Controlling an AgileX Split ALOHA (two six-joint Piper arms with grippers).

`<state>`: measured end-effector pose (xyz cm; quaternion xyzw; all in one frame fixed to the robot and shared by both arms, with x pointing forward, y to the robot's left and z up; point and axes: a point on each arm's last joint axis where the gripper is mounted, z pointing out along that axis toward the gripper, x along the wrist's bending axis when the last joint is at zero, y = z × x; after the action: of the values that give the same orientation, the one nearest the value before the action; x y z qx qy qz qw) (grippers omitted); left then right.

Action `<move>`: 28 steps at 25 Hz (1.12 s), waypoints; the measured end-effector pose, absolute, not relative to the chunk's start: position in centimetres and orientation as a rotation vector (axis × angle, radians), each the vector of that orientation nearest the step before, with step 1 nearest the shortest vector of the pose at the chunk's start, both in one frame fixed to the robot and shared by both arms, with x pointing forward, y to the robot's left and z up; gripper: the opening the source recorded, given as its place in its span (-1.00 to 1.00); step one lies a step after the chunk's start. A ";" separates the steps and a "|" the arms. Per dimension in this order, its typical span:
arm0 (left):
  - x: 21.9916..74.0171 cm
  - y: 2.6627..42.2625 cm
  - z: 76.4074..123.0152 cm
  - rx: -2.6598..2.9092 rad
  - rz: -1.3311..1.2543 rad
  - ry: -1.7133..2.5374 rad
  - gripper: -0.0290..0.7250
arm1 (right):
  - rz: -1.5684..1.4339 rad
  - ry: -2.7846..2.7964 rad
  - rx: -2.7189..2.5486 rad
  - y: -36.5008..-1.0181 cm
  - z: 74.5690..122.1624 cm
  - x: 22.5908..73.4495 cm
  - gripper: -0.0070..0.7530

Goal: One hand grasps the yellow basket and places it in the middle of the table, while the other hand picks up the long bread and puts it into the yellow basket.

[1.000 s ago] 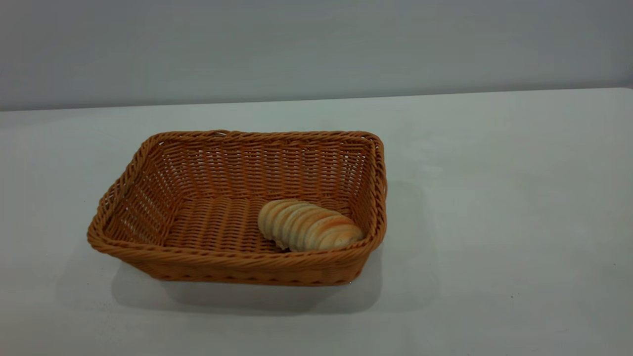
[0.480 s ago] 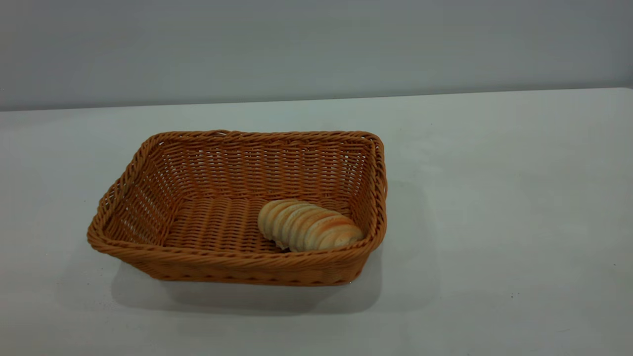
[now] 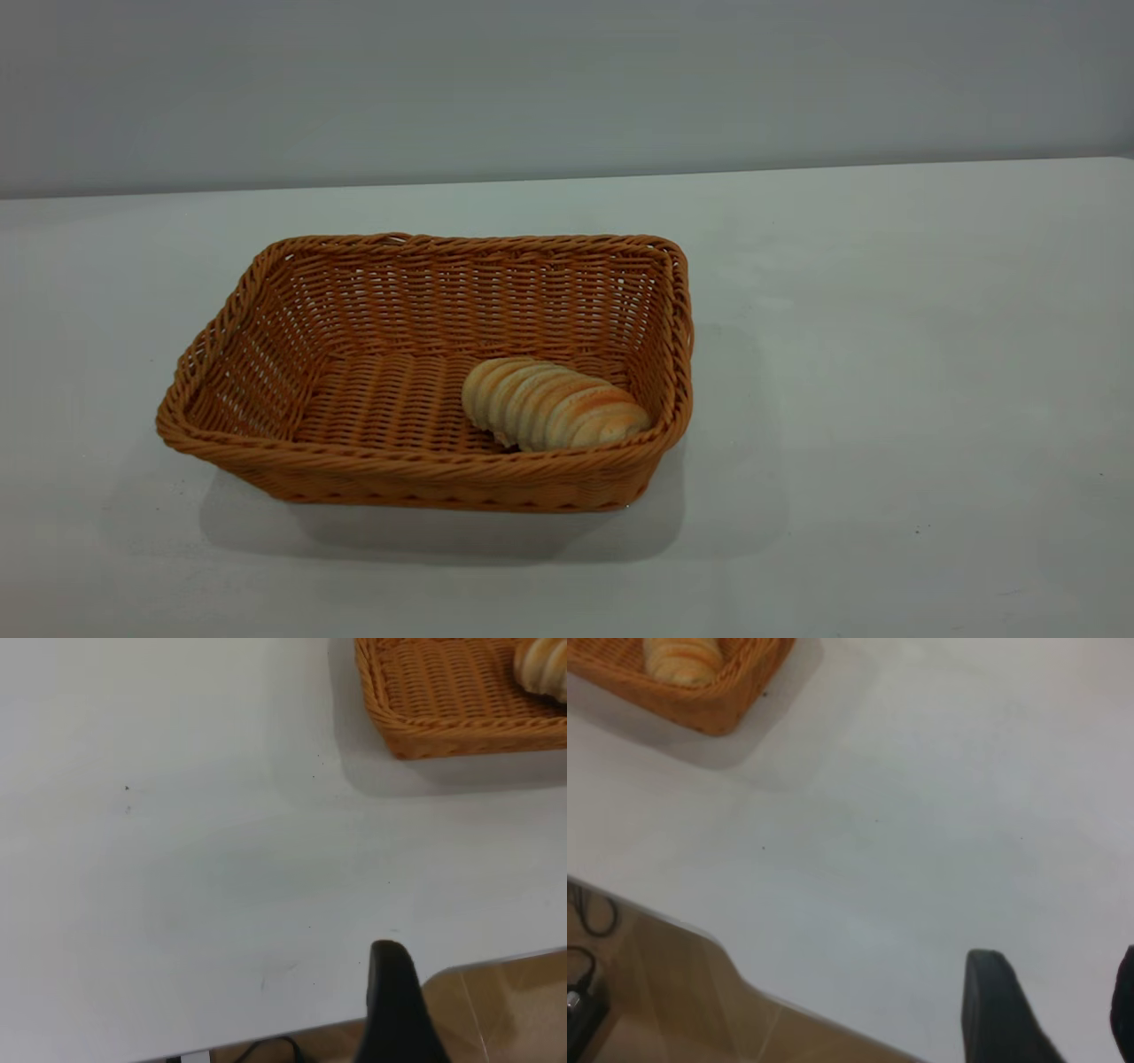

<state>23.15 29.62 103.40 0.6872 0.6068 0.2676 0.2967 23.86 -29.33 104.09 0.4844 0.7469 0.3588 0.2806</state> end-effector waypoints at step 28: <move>22.1 29.5 103.3 1.738 0.793 1.624 0.49 | 0.858 1.678 1.506 -29.3 104.1 23.1 -0.08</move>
<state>22.12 29.53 103.29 0.6586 0.6152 0.3007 0.3119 23.05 -29.27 104.08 0.5833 0.6498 0.3321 0.3568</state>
